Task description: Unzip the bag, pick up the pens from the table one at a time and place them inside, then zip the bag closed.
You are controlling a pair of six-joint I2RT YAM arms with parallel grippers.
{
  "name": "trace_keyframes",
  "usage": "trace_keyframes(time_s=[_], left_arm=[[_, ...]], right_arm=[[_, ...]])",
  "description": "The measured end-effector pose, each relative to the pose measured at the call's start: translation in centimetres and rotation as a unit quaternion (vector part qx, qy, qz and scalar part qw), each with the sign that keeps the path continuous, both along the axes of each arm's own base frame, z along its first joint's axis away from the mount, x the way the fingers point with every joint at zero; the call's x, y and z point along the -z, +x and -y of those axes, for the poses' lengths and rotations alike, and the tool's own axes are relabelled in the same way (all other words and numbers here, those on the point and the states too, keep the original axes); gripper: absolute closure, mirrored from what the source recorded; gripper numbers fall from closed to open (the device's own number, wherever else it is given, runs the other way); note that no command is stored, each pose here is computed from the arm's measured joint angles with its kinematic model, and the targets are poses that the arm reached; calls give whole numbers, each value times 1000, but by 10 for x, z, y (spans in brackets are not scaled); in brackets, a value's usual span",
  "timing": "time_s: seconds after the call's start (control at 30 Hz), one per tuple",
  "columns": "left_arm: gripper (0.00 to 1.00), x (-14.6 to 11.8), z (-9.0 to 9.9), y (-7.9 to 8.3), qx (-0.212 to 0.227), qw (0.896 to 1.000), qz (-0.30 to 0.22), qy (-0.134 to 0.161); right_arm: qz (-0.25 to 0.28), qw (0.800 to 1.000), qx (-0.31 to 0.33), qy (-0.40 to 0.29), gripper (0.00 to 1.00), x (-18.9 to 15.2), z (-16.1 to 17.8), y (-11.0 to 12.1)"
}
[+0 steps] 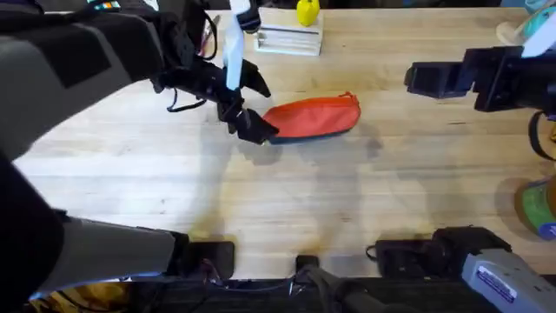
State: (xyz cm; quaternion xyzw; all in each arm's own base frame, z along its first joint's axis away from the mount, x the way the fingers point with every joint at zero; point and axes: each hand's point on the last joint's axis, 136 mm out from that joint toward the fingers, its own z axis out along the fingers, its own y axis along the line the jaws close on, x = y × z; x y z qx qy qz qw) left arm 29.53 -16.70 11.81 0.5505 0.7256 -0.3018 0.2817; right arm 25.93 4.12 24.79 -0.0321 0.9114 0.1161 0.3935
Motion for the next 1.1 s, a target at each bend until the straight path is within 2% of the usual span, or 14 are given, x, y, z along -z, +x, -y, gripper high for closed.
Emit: trace_keyframes(time_s=[0.2, 0.73, 0.77, 0.93, 0.97, 1.1], left_arm=[[8, 14, 8, 4, 12, 1000, -4, 0], [13, 14, 8, 7, 11, 1000, 2, 2], [140, 14, 8, 7, 11, 1000, 2, 2], [901, 14, 8, 6, 11, 1000, 2, 2], [941, 14, 8, 6, 12, 1000, 3, 2], [955, 14, 8, 6, 13, 1000, 2, 3]], right_arm=[[0, 1000, 0, 0, 5, 0, 0, 0], [0, 1000, 0, 0, 5, 0, 0, 0], [0, 1000, 0, 0, 5, 0, 0, 0], [0, 1000, 0, 0, 5, 0, 0, 0], [0, 1000, 0, 0, 5, 0, 0, 0], [-3, 1000, 3, 3, 5, 1, 0, -1]])
